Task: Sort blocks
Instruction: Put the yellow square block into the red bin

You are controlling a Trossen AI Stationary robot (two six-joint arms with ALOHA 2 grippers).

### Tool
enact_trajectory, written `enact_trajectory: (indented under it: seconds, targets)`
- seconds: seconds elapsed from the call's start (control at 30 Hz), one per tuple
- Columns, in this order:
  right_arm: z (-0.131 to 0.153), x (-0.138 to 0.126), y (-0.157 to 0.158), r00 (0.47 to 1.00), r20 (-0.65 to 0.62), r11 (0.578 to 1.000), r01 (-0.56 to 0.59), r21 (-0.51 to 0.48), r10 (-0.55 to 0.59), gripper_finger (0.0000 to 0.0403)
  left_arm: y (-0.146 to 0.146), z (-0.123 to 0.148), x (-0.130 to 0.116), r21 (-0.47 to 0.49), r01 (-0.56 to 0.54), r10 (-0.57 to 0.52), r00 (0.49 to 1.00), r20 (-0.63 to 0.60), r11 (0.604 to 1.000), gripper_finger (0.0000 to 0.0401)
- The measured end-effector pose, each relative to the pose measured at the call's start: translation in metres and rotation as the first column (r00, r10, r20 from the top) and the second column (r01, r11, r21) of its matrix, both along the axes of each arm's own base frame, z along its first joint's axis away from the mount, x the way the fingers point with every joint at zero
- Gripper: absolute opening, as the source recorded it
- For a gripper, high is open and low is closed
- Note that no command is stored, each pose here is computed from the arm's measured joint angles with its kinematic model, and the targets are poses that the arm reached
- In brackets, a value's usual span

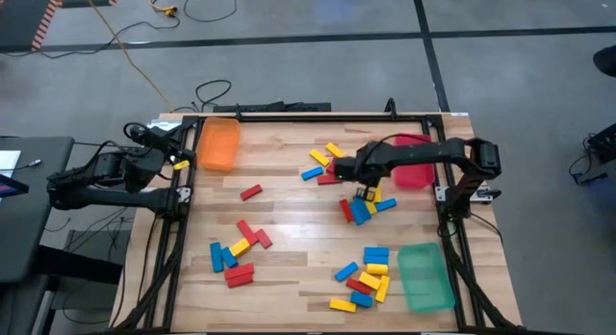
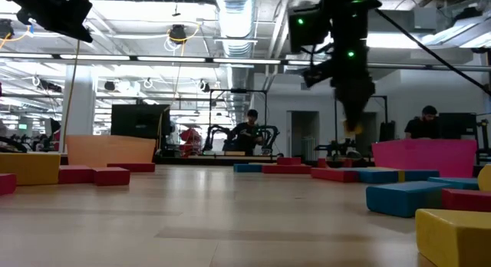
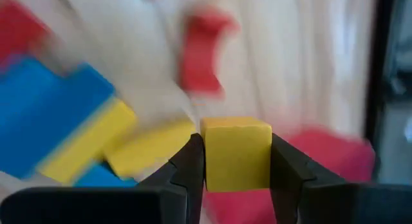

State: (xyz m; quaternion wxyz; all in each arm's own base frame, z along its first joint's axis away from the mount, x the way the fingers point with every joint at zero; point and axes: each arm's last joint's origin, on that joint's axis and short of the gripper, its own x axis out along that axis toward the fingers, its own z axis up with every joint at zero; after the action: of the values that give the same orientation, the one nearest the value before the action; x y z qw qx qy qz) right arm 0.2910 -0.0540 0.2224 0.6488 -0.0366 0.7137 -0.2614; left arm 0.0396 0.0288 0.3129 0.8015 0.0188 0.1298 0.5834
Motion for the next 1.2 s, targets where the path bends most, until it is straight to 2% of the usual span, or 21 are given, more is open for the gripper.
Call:
enact_trajectory:
  seconds: [0.1, 0.2, 0.27, 0.47, 0.57, 0.8, 0.9, 1.0, 1.2]
  targets:
    - [0.009, -0.013, -0.005, 0.996, -0.056, 0.997, 0.063, -0.036, -0.065, 0.0136, 0.0, 0.0, 0.0, 0.0, 0.0, 0.0, 1.0, 0.0, 1.0, 0.0004]
    - [0.022, -0.027, -0.01, 0.989, -0.058, 0.987, 0.127, -0.103, -0.133, 0.0136, 0.0, 0.0, 0.0, 0.0, 0.0, 0.0, 1.0, 0.001, 1.0, 0.0004]
    - [0.031, -0.036, -0.014, 0.98, -0.039, 0.971, 0.186, -0.149, -0.194, 0.0136, 0.0, 0.0, 0.0, 0.0, 0.0, 0.0, 1.0, 0.0, 1.0, 0.0004]
    - [0.044, -0.061, -0.036, 0.919, 0.04, 0.904, 0.393, -0.169, -0.392, 0.0136, 0.0, 0.0, 0.0, 0.0, 0.0, 0.0, 1.0, 0.0, 1.0, 0.0004]
    - [0.036, -0.072, -0.046, 0.892, 0.042, 0.879, 0.451, -0.153, -0.451, 0.0136, 0.0, 0.0, 0.0, 0.0, 0.0, 0.0, 1.0, 0.0, 1.0, 0.0004]
    - [-0.002, -0.097, -0.067, 0.832, -0.038, 0.829, 0.547, -0.118, -0.554, 0.0136, 0.0, 0.0, 0.0, 0.0, 0.0, 0.0, 1.0, 0.0, 1.0, 0.0004]
    - [-0.015, -0.103, -0.078, 0.819, -0.014, 0.815, 0.57, -0.102, -0.574, 0.0136, 0.0, 0.0, 0.0, 0.0, 0.0, 0.0, 1.0, 0.0, 1.0, 0.0004]
    - [-0.024, -0.105, -0.09, 0.81, 0.04, 0.809, 0.586, -0.041, -0.585, 0.0136, 0.0, 0.0, 0.0, 0.0, 0.0, 0.0, 1.0, 0.0, 1.0, 0.0004]
    - [-0.027, -0.105, -0.107, 0.8, 0.132, 0.809, 0.588, 0.02, -0.585, 0.0136, 0.0, 0.0, 0.0, 0.0, 0.0, 0.0, 1.0, 0.0, 1.0, 0.0004]
